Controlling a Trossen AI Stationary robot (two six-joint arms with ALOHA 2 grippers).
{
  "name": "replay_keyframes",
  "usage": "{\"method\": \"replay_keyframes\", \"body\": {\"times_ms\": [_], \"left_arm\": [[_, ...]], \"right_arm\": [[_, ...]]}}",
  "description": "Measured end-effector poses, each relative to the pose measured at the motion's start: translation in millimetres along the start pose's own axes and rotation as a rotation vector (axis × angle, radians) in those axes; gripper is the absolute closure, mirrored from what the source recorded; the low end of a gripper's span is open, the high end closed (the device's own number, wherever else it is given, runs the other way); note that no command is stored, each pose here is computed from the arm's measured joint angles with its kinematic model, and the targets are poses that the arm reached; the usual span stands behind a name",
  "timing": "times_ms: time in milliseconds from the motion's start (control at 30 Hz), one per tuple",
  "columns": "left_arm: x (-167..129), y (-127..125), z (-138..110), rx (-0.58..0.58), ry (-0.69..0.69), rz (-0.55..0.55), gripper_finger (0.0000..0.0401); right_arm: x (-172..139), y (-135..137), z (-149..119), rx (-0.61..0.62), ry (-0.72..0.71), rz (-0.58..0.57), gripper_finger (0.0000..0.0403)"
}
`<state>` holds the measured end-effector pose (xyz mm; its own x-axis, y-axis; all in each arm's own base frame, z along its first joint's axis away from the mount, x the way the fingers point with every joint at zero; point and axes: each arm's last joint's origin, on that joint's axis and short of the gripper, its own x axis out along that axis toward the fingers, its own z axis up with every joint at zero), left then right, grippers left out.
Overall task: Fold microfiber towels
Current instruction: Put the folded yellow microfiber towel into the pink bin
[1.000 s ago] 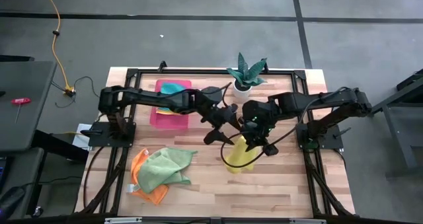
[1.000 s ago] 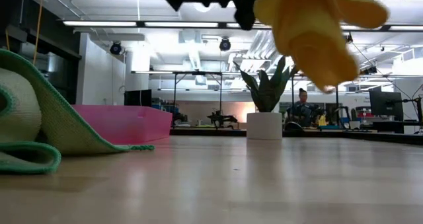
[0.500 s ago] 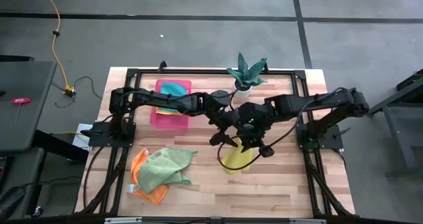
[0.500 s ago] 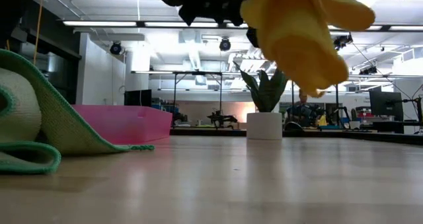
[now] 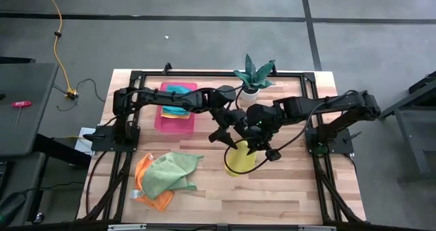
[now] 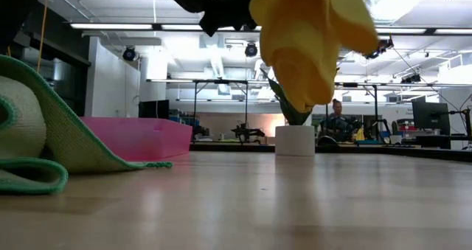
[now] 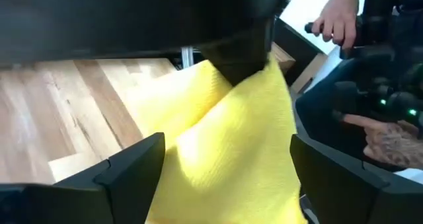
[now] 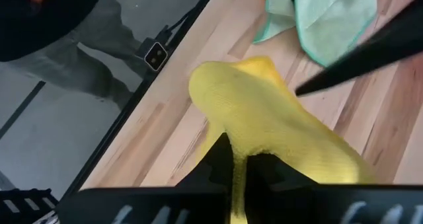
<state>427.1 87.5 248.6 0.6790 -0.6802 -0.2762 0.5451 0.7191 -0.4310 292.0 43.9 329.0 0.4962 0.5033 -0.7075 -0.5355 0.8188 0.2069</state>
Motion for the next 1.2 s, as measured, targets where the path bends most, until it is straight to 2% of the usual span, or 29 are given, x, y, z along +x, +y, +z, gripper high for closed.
{"method": "replay_keyframes", "body": {"times_ms": [133,333,400,533,633,800,1200], "left_arm": [[8,-6,0,0.025,0.008,-0.013,0.0084],[14,-10,0,0.068,0.014,0.029,0.0084],[14,-10,-1,0.043,0.024,0.016,0.0084],[5,-7,-4,-0.093,0.043,-0.081,0.0084],[2,-5,-9,-0.175,0.059,-0.118,0.0084],[-3,-5,-9,-0.18,0.066,-0.118,0.0084],[-4,-15,-4,-0.136,0.074,-0.115,0.0084]], "right_arm": [[0,0,3,-0.012,-0.03,0.003,0.0403],[0,-1,7,-0.009,-0.072,0.0,0.0403],[0,-1,8,0.012,-0.078,0.002,0.0403],[1,-2,7,0.058,-0.066,-0.006,0.0403],[-2,-1,9,0.044,-0.092,-0.025,0.0403],[-1,-1,10,0.04,-0.09,-0.042,0.0403],[-9,-7,9,0.038,-0.087,-0.173,0.0403]]}}
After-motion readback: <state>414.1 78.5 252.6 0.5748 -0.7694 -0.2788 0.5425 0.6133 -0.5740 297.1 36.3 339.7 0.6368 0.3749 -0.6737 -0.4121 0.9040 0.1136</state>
